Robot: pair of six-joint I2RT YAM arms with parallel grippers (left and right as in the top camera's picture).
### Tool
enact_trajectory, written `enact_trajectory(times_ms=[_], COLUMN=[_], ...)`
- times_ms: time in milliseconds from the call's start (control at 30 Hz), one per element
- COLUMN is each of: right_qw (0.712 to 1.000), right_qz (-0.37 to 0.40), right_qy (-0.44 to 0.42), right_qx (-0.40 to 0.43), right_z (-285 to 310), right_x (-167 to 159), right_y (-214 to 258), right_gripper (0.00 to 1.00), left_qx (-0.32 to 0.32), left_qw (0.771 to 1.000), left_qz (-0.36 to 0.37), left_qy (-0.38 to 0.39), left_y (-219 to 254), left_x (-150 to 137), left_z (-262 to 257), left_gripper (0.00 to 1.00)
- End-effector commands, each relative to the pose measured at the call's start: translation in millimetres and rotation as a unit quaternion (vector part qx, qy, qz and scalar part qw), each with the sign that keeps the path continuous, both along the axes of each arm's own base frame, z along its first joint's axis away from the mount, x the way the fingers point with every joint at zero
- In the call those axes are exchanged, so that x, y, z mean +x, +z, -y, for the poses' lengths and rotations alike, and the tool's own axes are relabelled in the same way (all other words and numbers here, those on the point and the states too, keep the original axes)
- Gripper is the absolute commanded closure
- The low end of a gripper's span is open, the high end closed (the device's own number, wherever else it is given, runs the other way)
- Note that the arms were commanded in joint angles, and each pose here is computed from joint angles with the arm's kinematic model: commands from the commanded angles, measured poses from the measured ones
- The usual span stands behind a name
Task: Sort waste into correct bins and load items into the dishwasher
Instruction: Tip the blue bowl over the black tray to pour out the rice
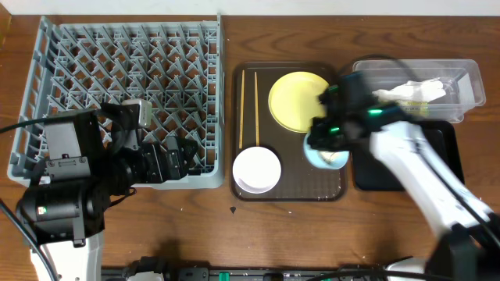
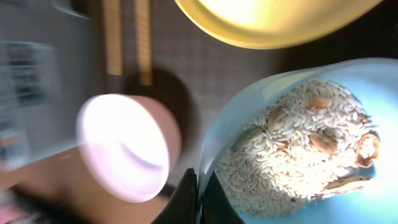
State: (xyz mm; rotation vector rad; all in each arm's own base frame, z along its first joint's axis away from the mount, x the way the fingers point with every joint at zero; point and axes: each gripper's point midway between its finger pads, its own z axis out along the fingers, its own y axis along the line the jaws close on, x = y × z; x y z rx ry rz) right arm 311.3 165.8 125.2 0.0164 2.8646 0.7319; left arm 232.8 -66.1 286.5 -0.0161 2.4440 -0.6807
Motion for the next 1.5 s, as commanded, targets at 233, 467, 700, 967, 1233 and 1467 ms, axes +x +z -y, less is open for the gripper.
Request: enact_trajectory(times_ms=[233,467,700,967,1233,1467], right_qw=[0.991,0.945,0.912,0.903,0.902,0.87], right_qz=[0.027,0.087,0.16,0.18,0.175,0.203], right_qy=[-0.02,-0.05,-0.098,-0.098,-0.101,-0.082], right_qx=[0.129,0.311,0.366,0.378,0.382,0.441], right_z=[84.9,107.9,154.2,158.9,157.5,152.9], right_x=[5.1,14.4,13.6,7.8,5.6,3.6], right_y=[25.7,28.9,34.1,33.5,31.6,56.4], right_gripper=[0.99,0.99,0.99,0.99,0.99,0.99], left_qx=[-0.004,-0.003,-0.004,-0.004,-0.004,-0.004], left_qw=[1.0,1.0,1.0,1.0,1.0,1.0], left_qz=[-0.004,-0.004,-0.004,-0.004,-0.004,-0.004], left_qy=[-0.01,-0.009,-0.01,-0.01,-0.01,-0.01], left_y=[-2.0,-2.1,-2.0,-2.0,-2.0,-2.0], left_x=[-0.6,-0.6,-0.6,-0.6,-0.6,-0.6], left_z=[3.0,3.0,3.0,3.0,3.0,3.0], left_gripper=[0.02,0.02,0.02,0.02,0.02,0.02])
